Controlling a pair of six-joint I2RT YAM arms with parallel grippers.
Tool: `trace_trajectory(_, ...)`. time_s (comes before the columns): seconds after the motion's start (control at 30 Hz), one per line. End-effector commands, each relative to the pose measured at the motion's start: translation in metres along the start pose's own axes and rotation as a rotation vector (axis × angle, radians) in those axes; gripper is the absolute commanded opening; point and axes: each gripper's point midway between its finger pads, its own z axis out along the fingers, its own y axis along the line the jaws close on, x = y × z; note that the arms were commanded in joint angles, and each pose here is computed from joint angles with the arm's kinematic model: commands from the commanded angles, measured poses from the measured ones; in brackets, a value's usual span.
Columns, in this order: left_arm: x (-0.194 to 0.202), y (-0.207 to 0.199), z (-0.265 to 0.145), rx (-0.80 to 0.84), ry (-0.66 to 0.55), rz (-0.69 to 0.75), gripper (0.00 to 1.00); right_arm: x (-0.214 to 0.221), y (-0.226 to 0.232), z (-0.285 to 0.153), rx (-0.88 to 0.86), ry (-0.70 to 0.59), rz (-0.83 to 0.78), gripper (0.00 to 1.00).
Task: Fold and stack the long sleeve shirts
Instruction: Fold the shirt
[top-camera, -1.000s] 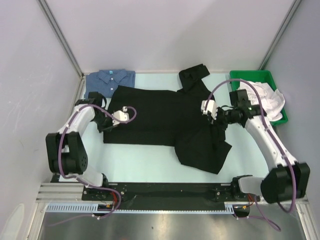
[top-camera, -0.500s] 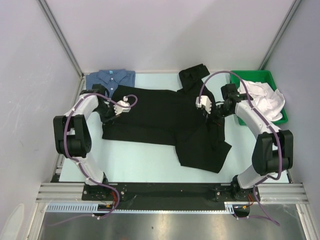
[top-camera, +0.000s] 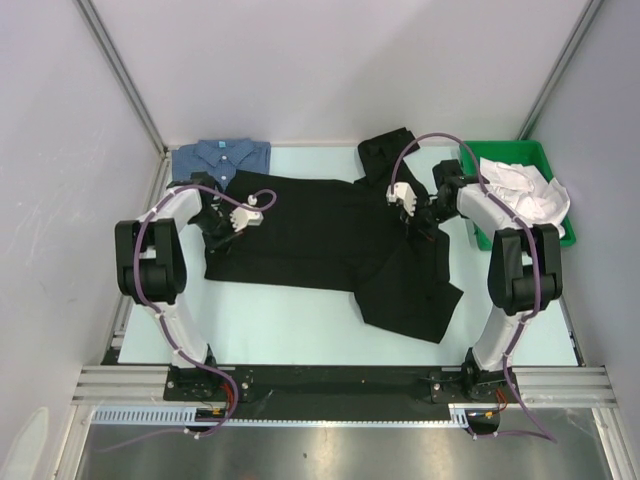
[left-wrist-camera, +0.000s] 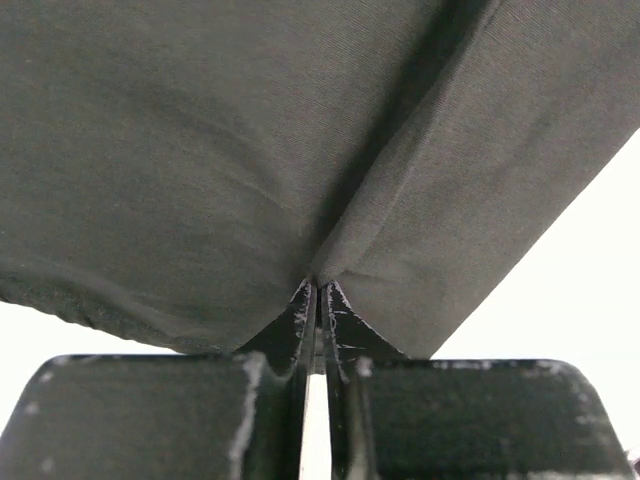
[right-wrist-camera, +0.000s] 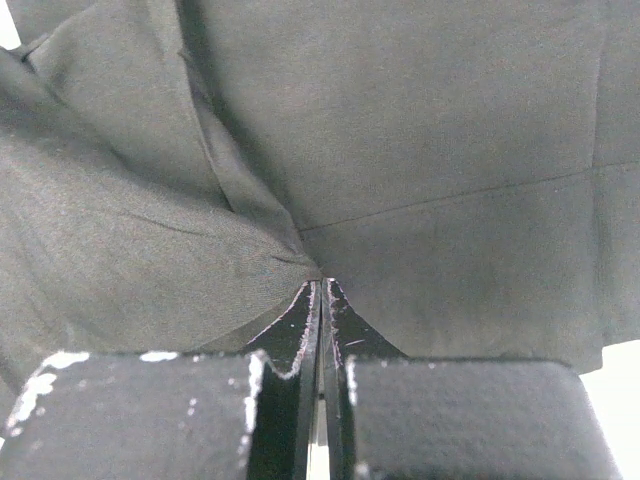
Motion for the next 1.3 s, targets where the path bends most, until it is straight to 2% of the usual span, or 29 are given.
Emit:
trace_trajectory(0.0,-0.014,0.01,-0.007,-0.027,-0.032,-0.012,0.11,0.001,-0.006,0.001,-0.02,0.018,0.002,0.01)
trace_trajectory(0.03,-0.014,0.01,-0.007,-0.027,-0.035,-0.017,0.22,0.004,-0.004,0.002,-0.029,0.028,0.016,0.14)
trace_trajectory(0.1,-0.022,0.008,-0.012,-0.012,-0.067,-0.041,0.32,0.008,-0.003,-0.002,-0.022,0.057,0.052,0.27)
trace_trajectory(0.13,-0.029,0.007,-0.018,-0.011,-0.093,-0.047,0.37,0.01,-0.004,-0.007,-0.008,0.063,0.072,0.42)
trace_trajectory(0.2,-0.048,0.002,-0.034,-0.003,-0.19,-0.055,0.4,0.016,-0.013,-0.027,0.045,0.067,0.14,0.53)
trace_trajectory(0.23,-0.059,0.0,-0.05,-0.025,-0.237,-0.073,0.48,0.01,-0.018,-0.046,0.099,0.052,0.143,0.62)
trace_trajectory(0.27,-0.068,-0.002,-0.06,-0.034,-0.273,-0.079,0.53,0.008,-0.016,-0.06,0.123,0.043,0.182,0.66)
trace_trajectory(0.3,-0.081,-0.008,-0.067,-0.012,-0.335,-0.079,0.59,0.011,-0.018,-0.077,0.158,0.025,0.211,0.76)
trace_trajectory(0.33,-0.091,-0.015,-0.08,-0.022,-0.369,-0.079,0.68,-0.003,-0.008,-0.098,0.195,-0.008,0.182,0.83)
trace_trajectory(0.37,-0.096,-0.023,-0.082,-0.011,-0.384,-0.07,0.7,0.002,0.004,-0.11,0.192,-0.014,0.208,0.85)
trace_trajectory(0.4,-0.1,-0.03,-0.086,-0.009,-0.398,-0.052,0.78,0.003,0.016,-0.116,0.184,-0.011,0.173,0.86)
trace_trajectory(0.47,-0.114,-0.054,-0.084,-0.008,-0.421,0.023,0.79,0.003,0.067,-0.124,0.127,-0.02,0.12,0.86)
trace_trajectory(0.5,-0.115,-0.059,-0.082,-0.009,-0.432,0.034,0.8,-0.002,0.089,-0.119,0.088,-0.012,0.028,0.86)
trace_trajectory(0.57,-0.12,-0.072,-0.076,0.003,-0.458,0.048,0.82,0.012,0.138,-0.109,0.032,0.044,-0.058,0.84)
trace_trajectory(0.73,-0.122,-0.075,-0.066,0.034,-0.458,-0.019,0.82,0.034,0.222,-0.071,-0.149,0.145,-0.355,0.81)
trace_trajectory(0.9,-0.115,-0.08,-0.067,0.006,-0.453,-0.017,0.84,0.058,0.248,-0.028,-0.241,0.285,-0.369,0.79)
trace_trajectory(0.93,-0.113,-0.083,-0.069,-0.005,-0.451,-0.011,0.84,0.064,0.245,-0.023,-0.217,0.327,-0.345,0.78)
trace_trajectory(1.27,-0.097,-0.114,-0.078,-0.011,-0.452,0.014,0.84,0.091,0.214,0.029,-0.064,0.465,-0.364,0.72)
